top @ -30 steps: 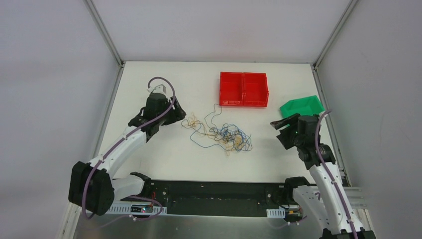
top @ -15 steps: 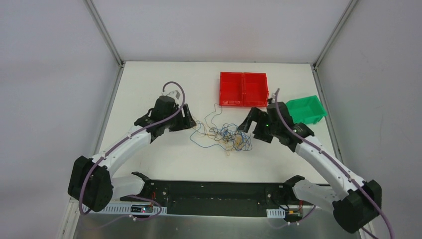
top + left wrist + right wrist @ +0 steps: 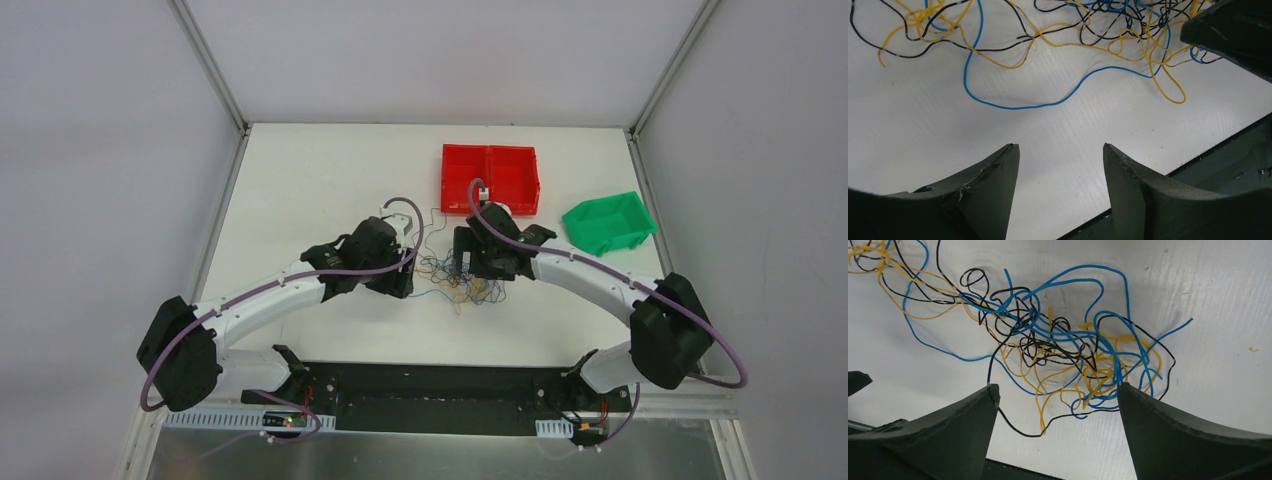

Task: Untangle the cables
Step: Untie the cable.

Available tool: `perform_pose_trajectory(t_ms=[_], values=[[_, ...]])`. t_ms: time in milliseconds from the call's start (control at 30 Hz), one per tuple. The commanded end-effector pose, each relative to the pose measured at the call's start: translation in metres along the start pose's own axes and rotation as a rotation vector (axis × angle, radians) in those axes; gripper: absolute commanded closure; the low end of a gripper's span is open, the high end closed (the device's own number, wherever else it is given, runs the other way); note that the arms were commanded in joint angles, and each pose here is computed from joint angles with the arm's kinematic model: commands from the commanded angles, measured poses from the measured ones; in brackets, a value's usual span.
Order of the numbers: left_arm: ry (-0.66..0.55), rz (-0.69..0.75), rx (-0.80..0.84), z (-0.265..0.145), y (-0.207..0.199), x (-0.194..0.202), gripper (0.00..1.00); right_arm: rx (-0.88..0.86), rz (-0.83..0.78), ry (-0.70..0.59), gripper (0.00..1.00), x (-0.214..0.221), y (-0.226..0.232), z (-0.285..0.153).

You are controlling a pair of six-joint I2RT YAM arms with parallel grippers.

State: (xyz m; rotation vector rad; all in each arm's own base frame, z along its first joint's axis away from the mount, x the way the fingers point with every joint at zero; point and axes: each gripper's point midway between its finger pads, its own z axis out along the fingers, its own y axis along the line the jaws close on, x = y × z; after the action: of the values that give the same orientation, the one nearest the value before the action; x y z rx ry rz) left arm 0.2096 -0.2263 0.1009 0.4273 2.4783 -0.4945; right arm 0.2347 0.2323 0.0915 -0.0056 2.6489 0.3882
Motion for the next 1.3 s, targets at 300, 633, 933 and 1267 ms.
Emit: perform_pose_trajectory(t_ms=[300,633,933,1267], values=[[-0.110,0.105,0.185,0.012,-0.032,-0.023,0.35,0.031,0.001,-0.042,0.45,-0.007,0.003,0.020],[-0.168,0.160,0.250,0.012,-0.039,-0.025,0.36,-0.032,0.100,-0.168,1.00,-0.041,0.006,-0.022],[-0.250,0.269,0.334,0.018,-0.053,-0.035,0.40,-0.115,0.218,-0.157,1.00,-0.063,0.002,-0.036],[-0.205,0.381,0.372,0.049,-0.068,-0.042,0.43,-0.135,0.237,-0.145,1.00,-0.065,0.002,-0.037]])
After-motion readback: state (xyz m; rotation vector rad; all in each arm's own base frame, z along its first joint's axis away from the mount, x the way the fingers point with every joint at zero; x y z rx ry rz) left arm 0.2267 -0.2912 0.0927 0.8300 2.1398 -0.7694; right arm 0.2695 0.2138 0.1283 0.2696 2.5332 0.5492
